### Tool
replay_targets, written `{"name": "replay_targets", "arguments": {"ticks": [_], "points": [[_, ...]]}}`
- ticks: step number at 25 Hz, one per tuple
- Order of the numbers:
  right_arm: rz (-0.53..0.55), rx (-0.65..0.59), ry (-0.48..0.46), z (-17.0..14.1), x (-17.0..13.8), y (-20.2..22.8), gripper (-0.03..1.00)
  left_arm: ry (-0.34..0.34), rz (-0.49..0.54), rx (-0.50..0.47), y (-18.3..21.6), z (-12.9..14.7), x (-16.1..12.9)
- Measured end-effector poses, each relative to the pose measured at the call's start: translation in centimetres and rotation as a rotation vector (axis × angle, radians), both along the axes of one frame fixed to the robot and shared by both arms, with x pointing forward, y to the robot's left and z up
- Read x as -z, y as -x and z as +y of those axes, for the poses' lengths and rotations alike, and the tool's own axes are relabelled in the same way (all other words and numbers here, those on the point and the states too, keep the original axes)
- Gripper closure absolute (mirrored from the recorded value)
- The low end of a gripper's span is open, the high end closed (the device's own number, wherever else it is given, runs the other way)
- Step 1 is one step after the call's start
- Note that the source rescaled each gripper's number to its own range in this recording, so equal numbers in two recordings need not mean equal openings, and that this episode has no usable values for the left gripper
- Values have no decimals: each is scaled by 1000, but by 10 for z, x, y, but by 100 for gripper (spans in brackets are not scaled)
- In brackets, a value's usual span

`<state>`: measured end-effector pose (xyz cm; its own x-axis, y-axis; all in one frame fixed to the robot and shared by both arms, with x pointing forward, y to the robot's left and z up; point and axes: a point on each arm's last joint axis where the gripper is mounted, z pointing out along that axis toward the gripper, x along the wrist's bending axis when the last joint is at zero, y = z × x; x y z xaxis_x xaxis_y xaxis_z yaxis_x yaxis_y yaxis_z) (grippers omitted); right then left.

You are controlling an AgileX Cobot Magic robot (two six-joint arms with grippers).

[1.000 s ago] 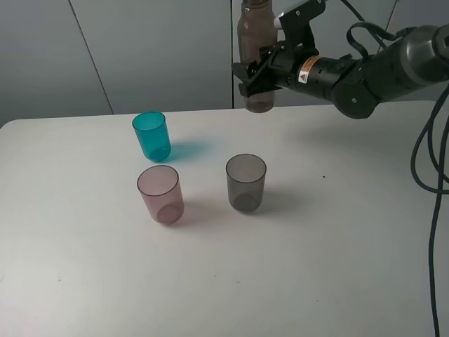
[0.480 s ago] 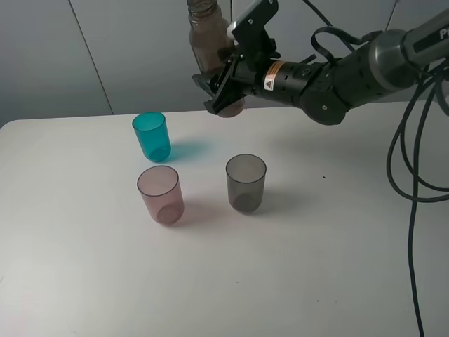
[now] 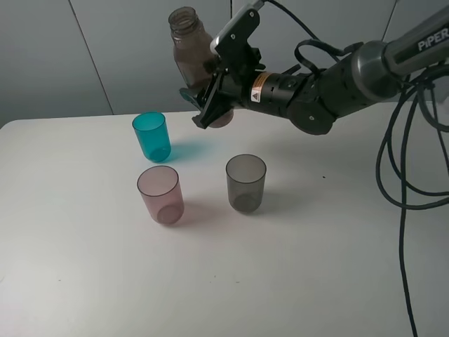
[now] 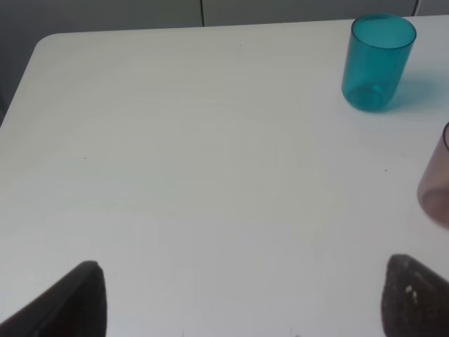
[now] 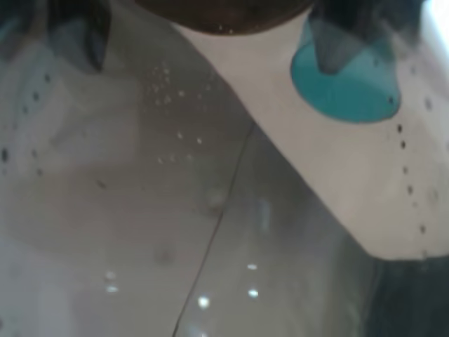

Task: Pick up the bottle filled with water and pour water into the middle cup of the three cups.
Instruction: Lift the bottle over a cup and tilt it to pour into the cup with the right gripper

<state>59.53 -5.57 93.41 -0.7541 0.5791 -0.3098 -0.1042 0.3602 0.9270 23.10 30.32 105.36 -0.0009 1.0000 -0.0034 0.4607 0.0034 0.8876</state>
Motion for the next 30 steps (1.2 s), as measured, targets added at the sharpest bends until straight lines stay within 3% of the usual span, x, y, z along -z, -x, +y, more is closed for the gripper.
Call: {"name": "replay_targets", "arguments": {"ticks": [7, 13, 30], "points": [[53, -2, 28, 2, 30, -3, 97, 0, 0, 0, 0, 0, 0], [31, -18, 47, 5, 42, -6, 97, 0, 0, 0, 0, 0, 0], [-336, -129, 291, 7, 38, -6, 97, 0, 0, 0, 0, 0, 0]]}}
